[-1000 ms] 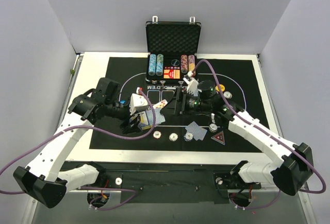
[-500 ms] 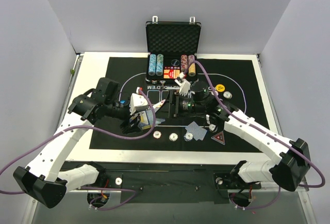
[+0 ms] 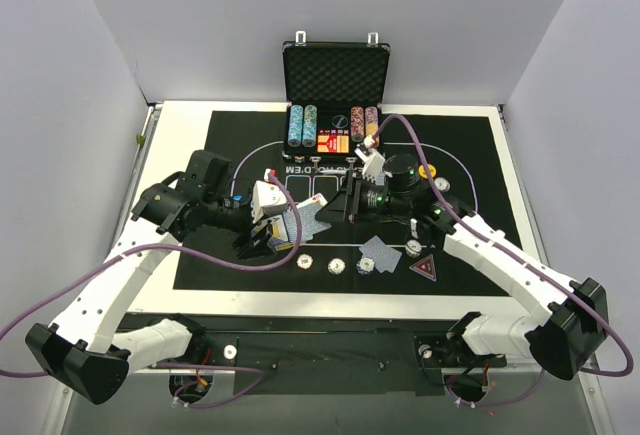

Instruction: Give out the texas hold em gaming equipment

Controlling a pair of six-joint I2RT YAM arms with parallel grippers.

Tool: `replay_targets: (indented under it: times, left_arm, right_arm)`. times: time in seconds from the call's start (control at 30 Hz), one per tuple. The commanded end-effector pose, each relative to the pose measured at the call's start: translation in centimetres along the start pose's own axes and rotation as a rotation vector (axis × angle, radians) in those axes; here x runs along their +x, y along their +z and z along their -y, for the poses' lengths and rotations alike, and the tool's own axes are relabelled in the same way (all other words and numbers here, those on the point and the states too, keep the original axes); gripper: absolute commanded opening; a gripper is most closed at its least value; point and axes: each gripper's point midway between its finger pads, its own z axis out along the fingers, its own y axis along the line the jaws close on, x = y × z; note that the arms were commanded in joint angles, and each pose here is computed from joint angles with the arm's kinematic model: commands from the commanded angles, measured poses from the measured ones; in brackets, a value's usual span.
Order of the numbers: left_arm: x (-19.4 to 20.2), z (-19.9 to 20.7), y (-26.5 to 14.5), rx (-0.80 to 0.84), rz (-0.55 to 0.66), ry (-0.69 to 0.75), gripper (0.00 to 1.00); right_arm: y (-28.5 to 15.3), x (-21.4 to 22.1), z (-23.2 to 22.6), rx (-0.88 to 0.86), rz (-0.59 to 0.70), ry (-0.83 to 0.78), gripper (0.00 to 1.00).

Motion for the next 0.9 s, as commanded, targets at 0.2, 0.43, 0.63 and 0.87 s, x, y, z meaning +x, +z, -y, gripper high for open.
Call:
replay_targets:
  times: [0.2, 0.43, 0.63, 0.87]
  left_arm:
    - [-3.0, -0.3, -1.2, -0.029, 0.090, 0.063, 0.06]
    - [-2.8, -0.3, -1.2, -0.030, 0.088, 0.058, 0.06]
    - [-2.8, -0.2, -1.3, -0.029, 0.088, 0.060, 0.06]
    - [-2.7, 0.0, -1.2, -0.022, 0.092, 0.058, 0.06]
  right_arm:
    - [-2.4, -1.3, -1.8, -0.076, 0.059, -0.003, 0.03]
    - [-4.5, -3.5, -1.7, -0.074, 0.137, -0.019, 0.00]
    - [-9.1, -6.9, 1.4, 0.246, 0.240, -0.200, 0.00]
    - [-8.4, -9.2, 7.0, 0.554, 0.226, -0.264, 0.00]
